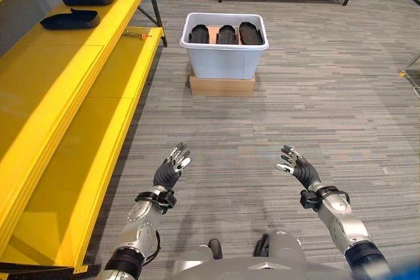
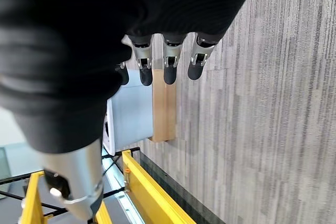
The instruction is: Move parts from the plastic box to the shelf.
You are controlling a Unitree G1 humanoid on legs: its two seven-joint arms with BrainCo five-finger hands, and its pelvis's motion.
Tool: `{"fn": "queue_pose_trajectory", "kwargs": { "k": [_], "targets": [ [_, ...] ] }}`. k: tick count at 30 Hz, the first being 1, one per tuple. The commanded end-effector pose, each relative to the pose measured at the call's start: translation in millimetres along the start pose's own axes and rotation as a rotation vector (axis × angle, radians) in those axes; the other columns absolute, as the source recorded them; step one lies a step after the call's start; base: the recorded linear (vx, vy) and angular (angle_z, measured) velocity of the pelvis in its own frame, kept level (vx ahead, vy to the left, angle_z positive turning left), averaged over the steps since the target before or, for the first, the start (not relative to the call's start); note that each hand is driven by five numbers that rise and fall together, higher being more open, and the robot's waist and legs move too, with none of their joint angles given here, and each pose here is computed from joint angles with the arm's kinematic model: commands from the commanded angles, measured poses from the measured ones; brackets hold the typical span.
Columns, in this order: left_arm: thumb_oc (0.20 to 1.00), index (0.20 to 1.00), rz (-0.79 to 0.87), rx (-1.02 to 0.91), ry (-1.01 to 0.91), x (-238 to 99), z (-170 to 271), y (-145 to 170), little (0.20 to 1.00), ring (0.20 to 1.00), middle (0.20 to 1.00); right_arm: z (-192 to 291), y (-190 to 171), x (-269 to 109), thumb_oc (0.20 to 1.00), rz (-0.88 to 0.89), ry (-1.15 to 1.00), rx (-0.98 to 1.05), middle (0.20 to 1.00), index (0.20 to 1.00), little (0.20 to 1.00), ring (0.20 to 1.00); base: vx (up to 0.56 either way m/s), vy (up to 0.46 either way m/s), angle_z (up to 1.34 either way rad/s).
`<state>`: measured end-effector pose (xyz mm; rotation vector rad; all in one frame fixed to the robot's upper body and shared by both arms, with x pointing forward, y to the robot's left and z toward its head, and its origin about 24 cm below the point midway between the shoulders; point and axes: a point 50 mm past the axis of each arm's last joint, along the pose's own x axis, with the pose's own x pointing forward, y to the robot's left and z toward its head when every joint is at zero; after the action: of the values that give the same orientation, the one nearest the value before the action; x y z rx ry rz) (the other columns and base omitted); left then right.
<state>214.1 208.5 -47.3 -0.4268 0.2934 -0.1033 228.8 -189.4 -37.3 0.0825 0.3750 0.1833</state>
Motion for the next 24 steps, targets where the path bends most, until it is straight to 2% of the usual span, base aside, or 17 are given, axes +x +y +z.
{"fn": "queue_pose_trajectory", "kwargs": {
  "k": [1,7,13,21,24],
  "targets": [
    [1.0,1.0,-0.056,0.06,-0.071,6,19,-8,1.0,1.0,1.0,29,1,5,1.0,-0.015,-0.16,-0.001,1.0,1.0,1.0,1.0,0.16,-0.06,0.01],
    [1.0,1.0,-0.065,0.072,-0.039,0,8,-10,1.0,1.0,1.0,23,-11,-1,1.0,-0.107,-0.167,0.028,1.0,1.0,1.0,1.0,0.2,-0.09,0.13],
    [1.0,1.0,-0.106,0.093,0.007,-5,-6,-16,1.0,1.0,1.0,17,-14,-8,1.0,-0.118,-0.175,0.073,1.0,1.0,1.0,1.0,0.28,-0.097,0.44],
    [1.0,1.0,-0.092,0.063,0.03,-10,-16,-17,1.0,1.0,1.0,15,-23,-5,1.0,-0.15,-0.134,0.021,1.0,1.0,1.0,1.0,0.36,-0.164,0.18],
    [1.0,1.0,-0.03,0.047,0.004,-8,-14,-14,1.0,1.0,1.0,17,-27,-6,1.0,-0.144,-0.129,-0.026,1.0,1.0,1.0,1.0,0.34,-0.242,0.09]
  ]
}}
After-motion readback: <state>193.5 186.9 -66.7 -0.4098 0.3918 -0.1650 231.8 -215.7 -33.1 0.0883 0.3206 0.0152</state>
